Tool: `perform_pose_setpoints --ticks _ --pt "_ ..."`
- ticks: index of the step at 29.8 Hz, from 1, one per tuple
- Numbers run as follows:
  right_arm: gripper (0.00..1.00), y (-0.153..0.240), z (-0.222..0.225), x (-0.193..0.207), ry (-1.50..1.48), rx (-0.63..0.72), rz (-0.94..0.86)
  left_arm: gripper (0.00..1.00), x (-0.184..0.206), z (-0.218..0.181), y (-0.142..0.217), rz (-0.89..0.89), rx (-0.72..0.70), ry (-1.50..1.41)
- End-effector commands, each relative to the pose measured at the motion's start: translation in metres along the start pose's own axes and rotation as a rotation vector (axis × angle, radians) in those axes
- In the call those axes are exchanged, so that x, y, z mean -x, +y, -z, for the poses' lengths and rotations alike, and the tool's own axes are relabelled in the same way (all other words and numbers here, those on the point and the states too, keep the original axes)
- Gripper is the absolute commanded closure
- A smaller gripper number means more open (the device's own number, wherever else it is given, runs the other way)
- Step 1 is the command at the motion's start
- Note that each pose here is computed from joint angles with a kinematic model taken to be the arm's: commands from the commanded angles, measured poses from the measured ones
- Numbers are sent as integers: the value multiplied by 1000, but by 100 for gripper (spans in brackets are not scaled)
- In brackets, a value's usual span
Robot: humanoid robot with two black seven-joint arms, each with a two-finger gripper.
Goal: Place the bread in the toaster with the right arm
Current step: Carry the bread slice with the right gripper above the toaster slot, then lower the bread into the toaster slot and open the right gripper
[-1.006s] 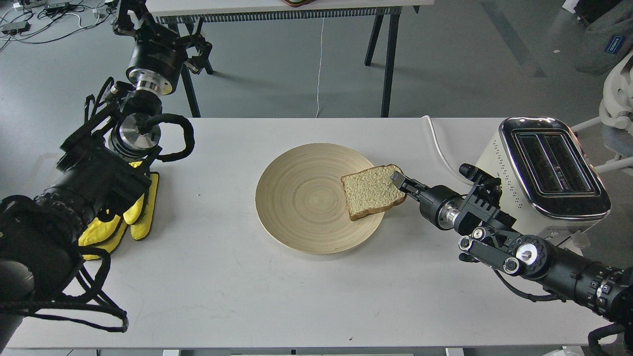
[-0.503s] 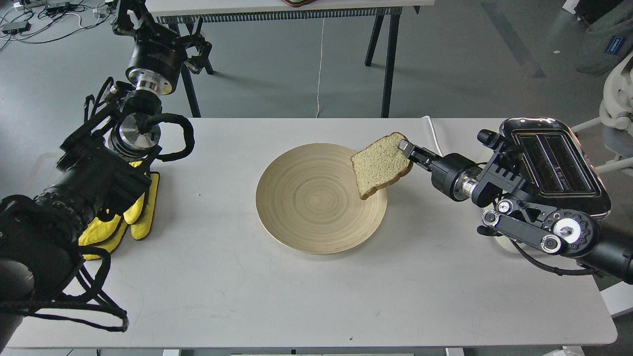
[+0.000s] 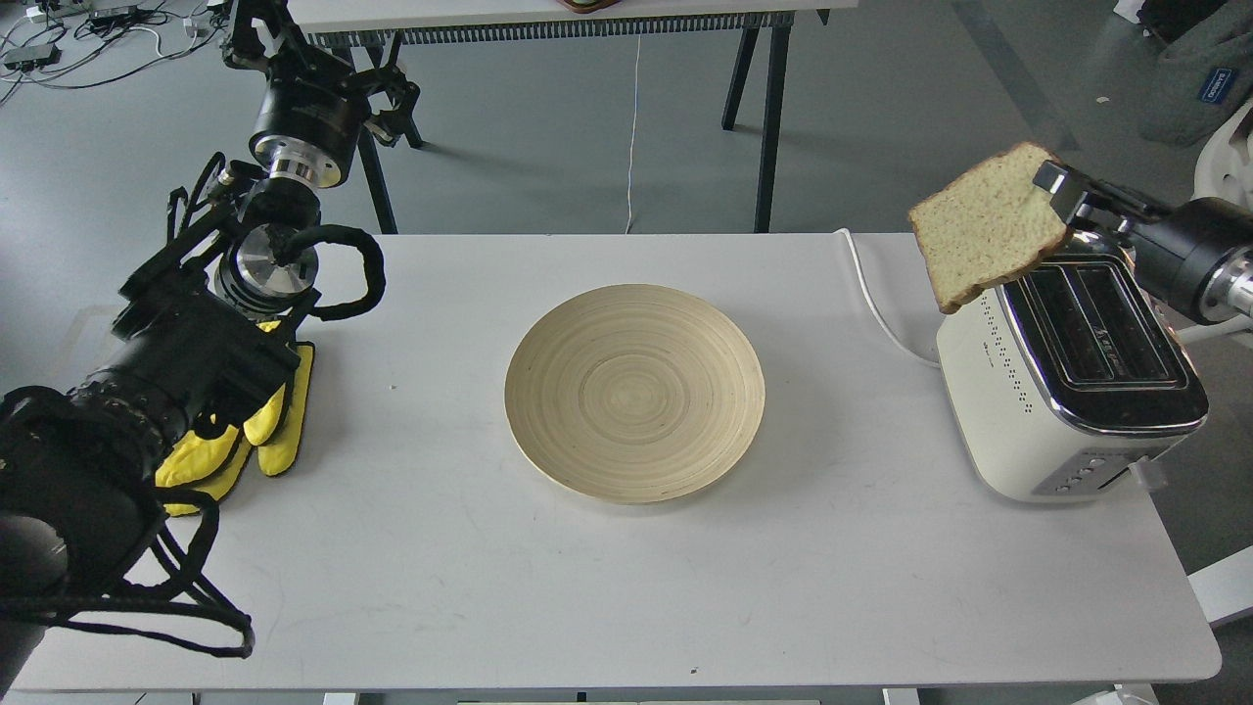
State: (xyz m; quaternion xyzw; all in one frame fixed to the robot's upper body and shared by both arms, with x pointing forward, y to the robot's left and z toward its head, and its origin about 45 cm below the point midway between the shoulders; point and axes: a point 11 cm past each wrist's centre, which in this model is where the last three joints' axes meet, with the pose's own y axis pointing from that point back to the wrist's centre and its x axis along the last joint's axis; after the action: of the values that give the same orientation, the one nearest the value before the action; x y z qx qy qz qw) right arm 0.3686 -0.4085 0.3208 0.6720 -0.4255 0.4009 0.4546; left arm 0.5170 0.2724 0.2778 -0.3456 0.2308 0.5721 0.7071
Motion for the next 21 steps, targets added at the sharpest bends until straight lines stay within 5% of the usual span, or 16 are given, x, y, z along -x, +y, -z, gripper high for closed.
perform_pose_setpoints --ticks 1,21 --pt "87 30 -16 -18 103 43 -11 0 0 -1 0 3 0 -3" --pt "87 54 -53 9 104 189 58 0 1 -1 0 5 -1 -1"
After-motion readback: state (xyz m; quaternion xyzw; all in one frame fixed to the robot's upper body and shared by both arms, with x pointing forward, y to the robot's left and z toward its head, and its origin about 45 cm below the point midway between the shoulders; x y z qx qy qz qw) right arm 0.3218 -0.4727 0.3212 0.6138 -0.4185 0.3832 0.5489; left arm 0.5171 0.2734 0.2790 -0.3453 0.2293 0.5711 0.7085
